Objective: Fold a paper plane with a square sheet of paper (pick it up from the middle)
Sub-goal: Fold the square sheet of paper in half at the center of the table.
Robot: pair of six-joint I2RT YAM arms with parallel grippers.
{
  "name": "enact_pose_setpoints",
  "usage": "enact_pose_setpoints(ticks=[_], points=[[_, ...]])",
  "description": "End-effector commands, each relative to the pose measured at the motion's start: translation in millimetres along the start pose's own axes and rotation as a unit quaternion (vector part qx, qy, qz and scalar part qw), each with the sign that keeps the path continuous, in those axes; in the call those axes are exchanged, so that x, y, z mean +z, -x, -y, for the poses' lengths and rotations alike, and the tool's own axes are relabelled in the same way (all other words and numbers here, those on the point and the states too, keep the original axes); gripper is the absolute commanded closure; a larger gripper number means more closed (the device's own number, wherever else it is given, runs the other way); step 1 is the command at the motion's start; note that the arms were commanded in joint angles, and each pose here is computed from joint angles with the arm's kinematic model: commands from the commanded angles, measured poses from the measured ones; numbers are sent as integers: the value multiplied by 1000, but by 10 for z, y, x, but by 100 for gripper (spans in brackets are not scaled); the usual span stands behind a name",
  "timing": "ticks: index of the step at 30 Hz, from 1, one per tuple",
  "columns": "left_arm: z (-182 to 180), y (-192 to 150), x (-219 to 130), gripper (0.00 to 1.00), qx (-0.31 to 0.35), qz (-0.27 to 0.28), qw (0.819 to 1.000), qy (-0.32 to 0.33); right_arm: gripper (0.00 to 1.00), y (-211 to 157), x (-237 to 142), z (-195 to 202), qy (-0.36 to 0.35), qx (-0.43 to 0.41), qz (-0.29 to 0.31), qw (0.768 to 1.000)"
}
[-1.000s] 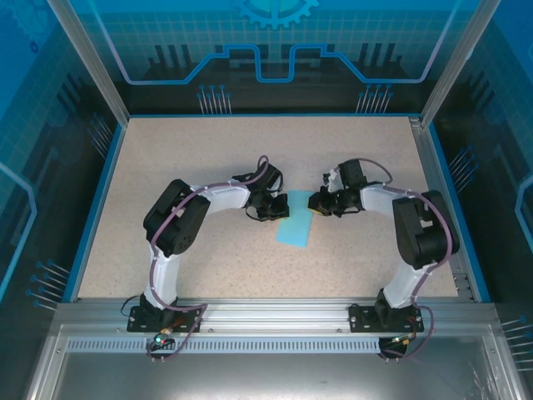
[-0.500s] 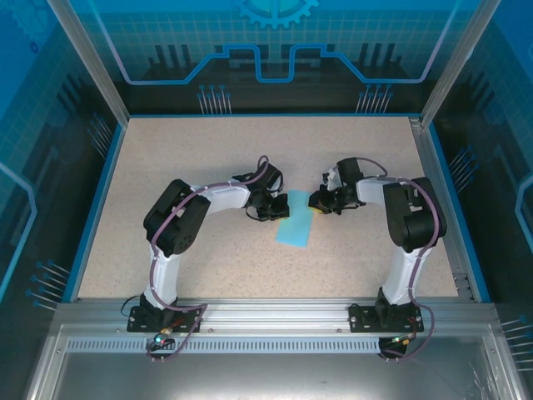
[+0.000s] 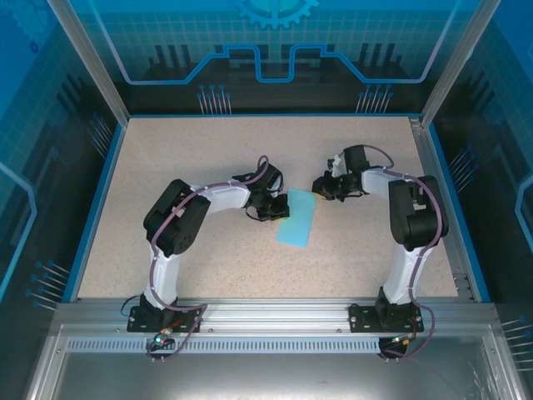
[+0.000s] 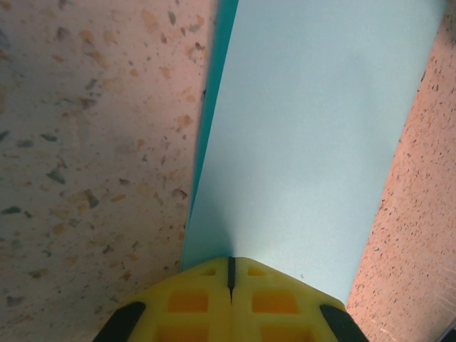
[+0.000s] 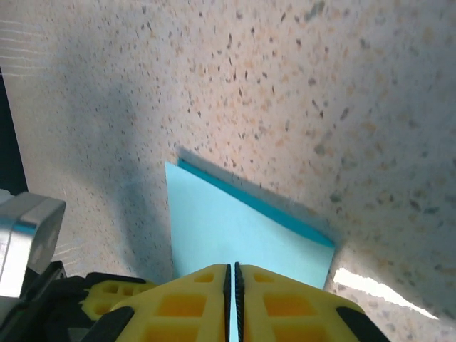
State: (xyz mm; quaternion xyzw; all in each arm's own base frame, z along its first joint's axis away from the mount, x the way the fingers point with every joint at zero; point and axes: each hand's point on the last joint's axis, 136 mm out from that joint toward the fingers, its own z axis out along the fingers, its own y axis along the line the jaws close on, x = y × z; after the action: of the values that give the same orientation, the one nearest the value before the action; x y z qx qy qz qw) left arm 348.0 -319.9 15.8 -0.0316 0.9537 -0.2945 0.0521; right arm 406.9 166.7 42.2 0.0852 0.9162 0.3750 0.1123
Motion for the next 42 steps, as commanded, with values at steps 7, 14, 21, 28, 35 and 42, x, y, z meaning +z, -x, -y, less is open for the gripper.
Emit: enact_pose_setpoints(ticks=[7,14,21,28,35,42], points=[[-191,-188,93,100,-10,-35,999,30,87,-83,241,348,-29,33,-35,998],[-171,-190,51,100,-9,-31,999,27,86,-66,295,215,5,19,-53,998],[6,-137,-94,100,-13,-12,1000,-2,84,-70,221,-78,23,-31,-68,997],[130,-105,-377,90,-9,22,1000,-21,73,-122,-188,-201,-16,-50,-10,999],[16,-93,-526,84,-30,43,998,-31,58,-441,-462,-53,-66,-32,41,996],[-42,1,-566,83,-55,60,995,-52,55,-719,-378,-14,-114,-47,31,992]])
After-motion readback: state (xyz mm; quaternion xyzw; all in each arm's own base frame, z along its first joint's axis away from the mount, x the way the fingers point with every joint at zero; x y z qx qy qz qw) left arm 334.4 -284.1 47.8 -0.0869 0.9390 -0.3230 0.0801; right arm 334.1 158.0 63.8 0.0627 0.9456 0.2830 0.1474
